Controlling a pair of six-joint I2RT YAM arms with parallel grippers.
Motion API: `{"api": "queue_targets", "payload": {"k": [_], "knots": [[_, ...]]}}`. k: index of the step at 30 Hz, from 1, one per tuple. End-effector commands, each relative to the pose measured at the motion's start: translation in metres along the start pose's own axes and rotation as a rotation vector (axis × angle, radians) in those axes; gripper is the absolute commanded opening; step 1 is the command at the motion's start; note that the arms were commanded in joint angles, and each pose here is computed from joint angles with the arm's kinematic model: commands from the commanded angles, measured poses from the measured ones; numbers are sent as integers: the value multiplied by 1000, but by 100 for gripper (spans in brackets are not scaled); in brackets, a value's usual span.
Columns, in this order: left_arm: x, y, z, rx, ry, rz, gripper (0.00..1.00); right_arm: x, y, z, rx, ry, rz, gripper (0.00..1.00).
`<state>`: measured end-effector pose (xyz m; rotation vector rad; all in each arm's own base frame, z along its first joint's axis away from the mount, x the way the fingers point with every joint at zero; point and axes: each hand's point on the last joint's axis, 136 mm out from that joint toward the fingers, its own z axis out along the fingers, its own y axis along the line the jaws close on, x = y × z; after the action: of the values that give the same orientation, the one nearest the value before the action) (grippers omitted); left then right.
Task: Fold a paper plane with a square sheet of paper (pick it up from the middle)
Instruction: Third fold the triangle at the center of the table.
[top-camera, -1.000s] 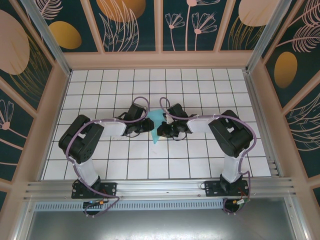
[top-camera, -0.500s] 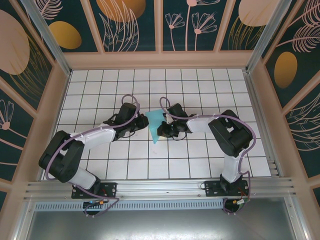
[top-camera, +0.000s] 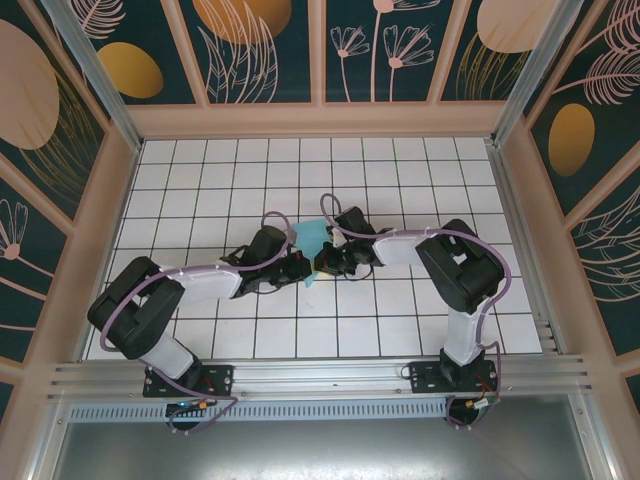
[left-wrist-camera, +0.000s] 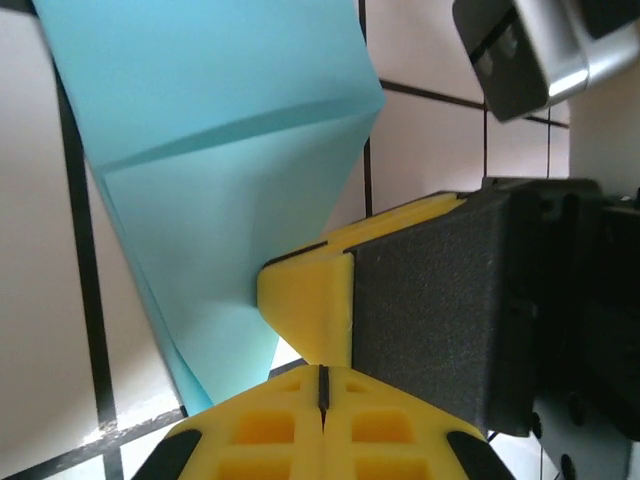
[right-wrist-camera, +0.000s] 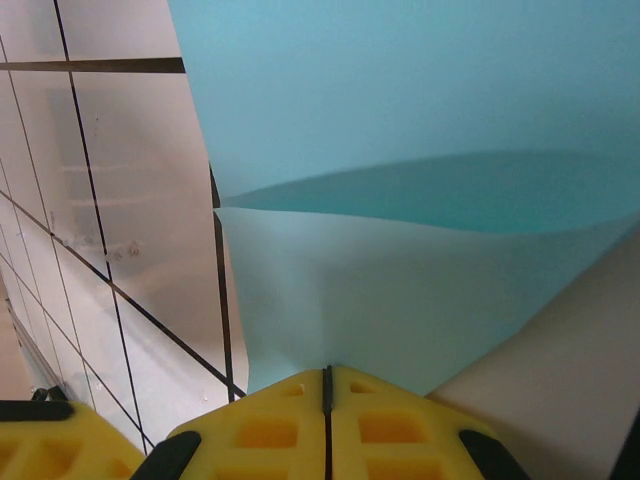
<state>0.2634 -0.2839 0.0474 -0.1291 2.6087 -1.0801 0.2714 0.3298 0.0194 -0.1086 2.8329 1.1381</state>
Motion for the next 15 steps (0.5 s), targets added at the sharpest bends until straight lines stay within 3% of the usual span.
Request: {"api": "queue_targets", "payload": {"k": [1,15], "knots": [[6,4,6,1,10,-24,0,2,6,3,-27,14,2,7],[16,20,10,-34,25,-63,0,-1,8,2,-50,12,9,7]]}}
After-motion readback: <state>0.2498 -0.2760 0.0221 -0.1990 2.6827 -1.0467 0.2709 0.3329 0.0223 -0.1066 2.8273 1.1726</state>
